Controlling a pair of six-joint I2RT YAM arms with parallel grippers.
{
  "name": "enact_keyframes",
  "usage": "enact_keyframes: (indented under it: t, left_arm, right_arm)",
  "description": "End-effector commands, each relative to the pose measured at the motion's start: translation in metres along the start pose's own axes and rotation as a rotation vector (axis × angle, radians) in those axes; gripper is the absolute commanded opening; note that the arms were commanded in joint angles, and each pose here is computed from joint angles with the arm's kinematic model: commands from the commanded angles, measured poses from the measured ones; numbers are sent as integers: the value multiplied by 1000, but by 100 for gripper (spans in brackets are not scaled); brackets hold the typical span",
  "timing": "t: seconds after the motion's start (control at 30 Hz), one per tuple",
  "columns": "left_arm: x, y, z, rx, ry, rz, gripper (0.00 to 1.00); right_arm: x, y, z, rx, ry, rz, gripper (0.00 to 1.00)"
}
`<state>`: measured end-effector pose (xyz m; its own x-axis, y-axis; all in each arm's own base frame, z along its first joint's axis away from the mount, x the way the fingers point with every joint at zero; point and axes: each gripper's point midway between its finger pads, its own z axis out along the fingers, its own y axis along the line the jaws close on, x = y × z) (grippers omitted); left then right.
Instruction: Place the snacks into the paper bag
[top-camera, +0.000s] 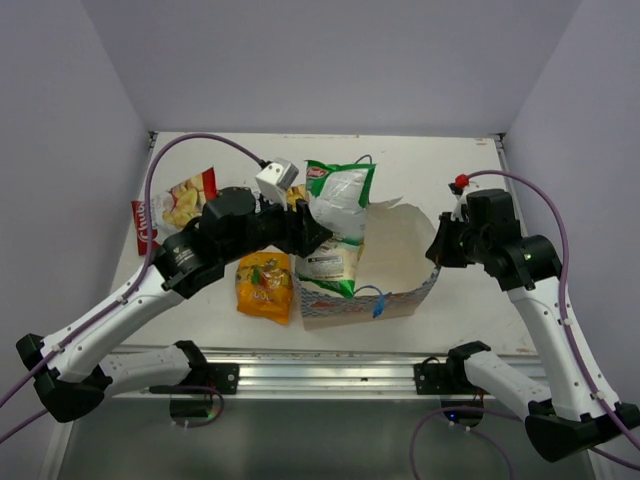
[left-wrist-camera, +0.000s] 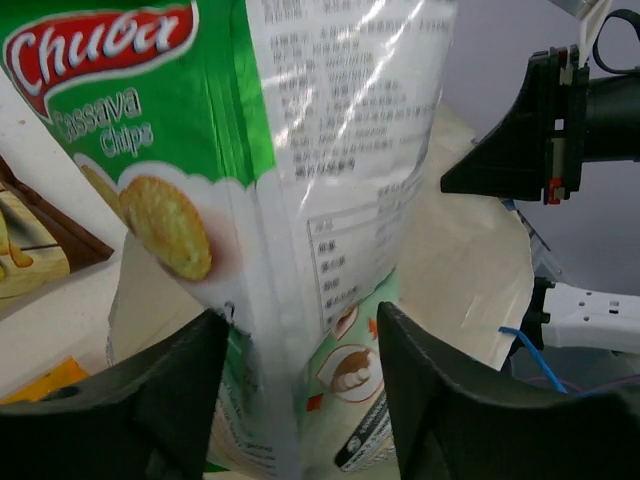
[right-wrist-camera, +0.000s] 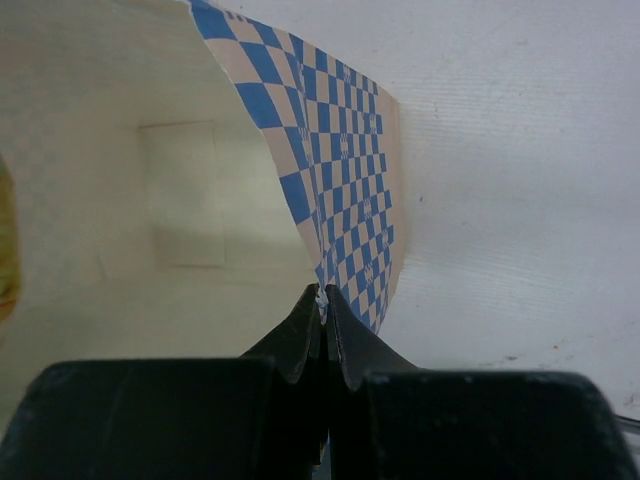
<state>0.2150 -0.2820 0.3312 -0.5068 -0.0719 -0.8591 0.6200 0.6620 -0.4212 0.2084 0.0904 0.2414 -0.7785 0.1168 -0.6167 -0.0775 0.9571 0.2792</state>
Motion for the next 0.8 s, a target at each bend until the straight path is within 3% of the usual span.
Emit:
enact_keyframes:
  t: [0.0,0.1,0.23,0.33,0.37,0.47,0.53,0.57,0.63,0.77]
  left_arm:
    - [-32,-24,-7,53,-96,46,70]
    - [-33,-31,-9,33,-92,74,77]
    - [-38,-30,-19,0,-97,73,77]
    - [-63,-17,-39,-101,-188,68,77]
    - [-82,4,-53,-235,-269,56,78]
    - [-87,80,-79,-680,-333,43,91]
    - [-69,111,-60,-768,-224,79,94]
    - [-71,157,-65,-881,-206,22,96]
    - [-61,207,-52,-961,-138,-31,97]
    - [-62,282,-51,-1115,-121,-60,99]
  right_arm:
    - [-7,0,0,4,-34,4,0]
    - [-6,0,0,4,-34,3,0]
    - [-7,-1,-1,9,-39,3,0]
    - [-7,-1,-1,13,-37,1,0]
    - [-8,-1,-1,12,-39,3,0]
    - [-8,-1,-2,11,-40,0,0]
    - [-8,-1,-1,11,-40,1,0]
    - [-9,0,0,10,-40,0,0]
    - [-9,0,1,5,-35,-3,0]
    - [-11,2,3,0,-36,-5,0]
